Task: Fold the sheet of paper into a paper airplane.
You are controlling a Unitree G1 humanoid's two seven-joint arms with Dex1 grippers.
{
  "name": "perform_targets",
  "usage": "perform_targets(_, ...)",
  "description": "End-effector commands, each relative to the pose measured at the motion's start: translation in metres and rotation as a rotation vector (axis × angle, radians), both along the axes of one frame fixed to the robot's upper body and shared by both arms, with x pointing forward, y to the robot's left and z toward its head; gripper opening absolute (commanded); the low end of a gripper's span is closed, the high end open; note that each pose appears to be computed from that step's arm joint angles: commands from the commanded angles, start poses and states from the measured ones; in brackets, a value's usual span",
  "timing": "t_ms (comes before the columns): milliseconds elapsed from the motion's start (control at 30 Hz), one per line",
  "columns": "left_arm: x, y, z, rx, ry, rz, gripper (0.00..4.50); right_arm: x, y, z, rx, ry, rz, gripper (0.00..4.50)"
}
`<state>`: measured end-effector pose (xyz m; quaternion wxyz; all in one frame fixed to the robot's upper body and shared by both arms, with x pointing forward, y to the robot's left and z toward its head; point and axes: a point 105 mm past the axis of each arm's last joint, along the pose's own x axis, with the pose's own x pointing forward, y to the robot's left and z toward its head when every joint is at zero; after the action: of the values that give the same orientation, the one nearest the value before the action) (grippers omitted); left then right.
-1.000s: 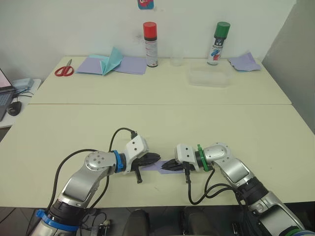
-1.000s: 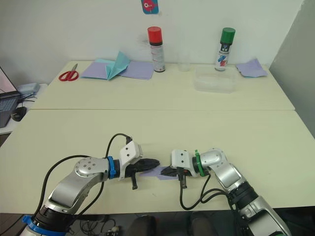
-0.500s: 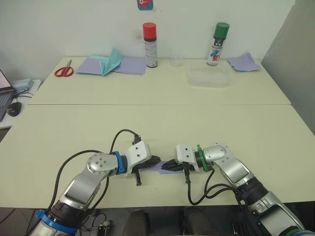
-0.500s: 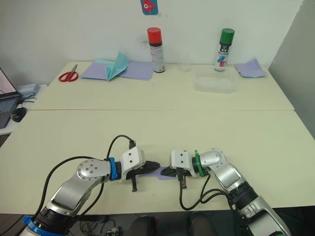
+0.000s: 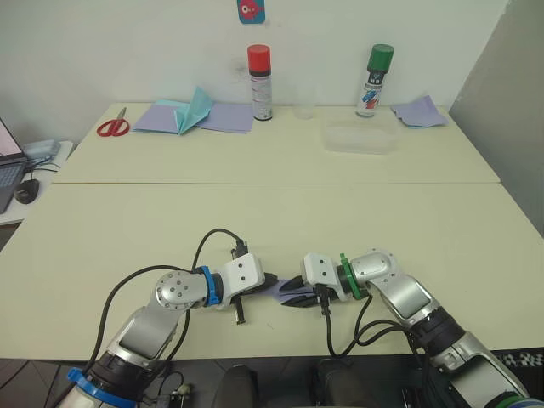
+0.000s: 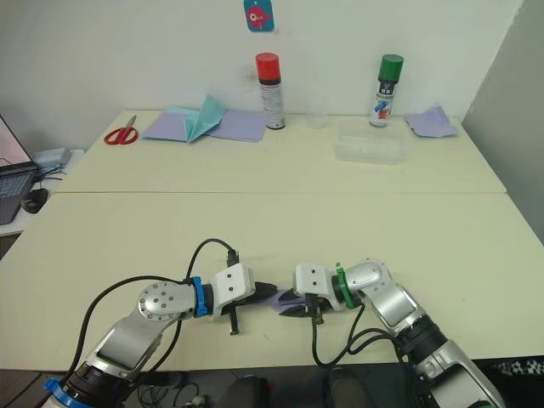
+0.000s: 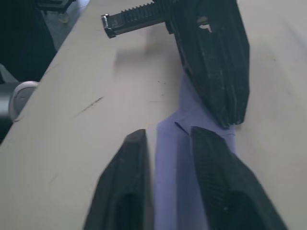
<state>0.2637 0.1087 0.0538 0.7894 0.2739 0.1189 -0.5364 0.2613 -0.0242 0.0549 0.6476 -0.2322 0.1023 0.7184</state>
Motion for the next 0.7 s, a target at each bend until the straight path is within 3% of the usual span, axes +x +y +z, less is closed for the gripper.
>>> perform_targets(33, -0.014, 0.004, -0.034, 0.07, 0.117, -0.004, 0.0, -0.003, -0.006, 0.007, -0.004, -0.004, 0.008, 2.8)
perform_targets(133, -0.013, 0.004, -0.034, 0.07, 0.113, -0.005, 0.0, -0.004, -0.012, 0.019, 0.008, -0.004, 0.013, 3.85)
perform_targets(267, -0.012, 0.005, -0.033, 0.071, 0.104, -0.005, 0.0, 0.003, -0.014, 0.05, 0.107, 0.017, -0.056, 3.85)
perform_targets(367, -0.012, 0.005, -0.033, 0.071, 0.101, -0.007, 0.0, 0.013, -0.012, 0.069, 0.198, 0.074, -0.149, 3.21)
perform_targets(433, -0.012, 0.005, -0.033, 0.071, 0.1, -0.008, 0.0, 0.021, -0.01, 0.072, 0.23, 0.105, -0.231, 2.49)
perform_targets(633, -0.01, 0.006, -0.032, 0.073, 0.094, -0.013, 0.0, 0.037, 0.0, 0.041, 0.146, 0.1, -0.368, 0.2)
perform_targets(700, -0.009, 0.005, -0.032, 0.072, 0.092, -0.014, 0.0, 0.036, 0.002, 0.026, 0.096, 0.094, -0.376, 0.02)
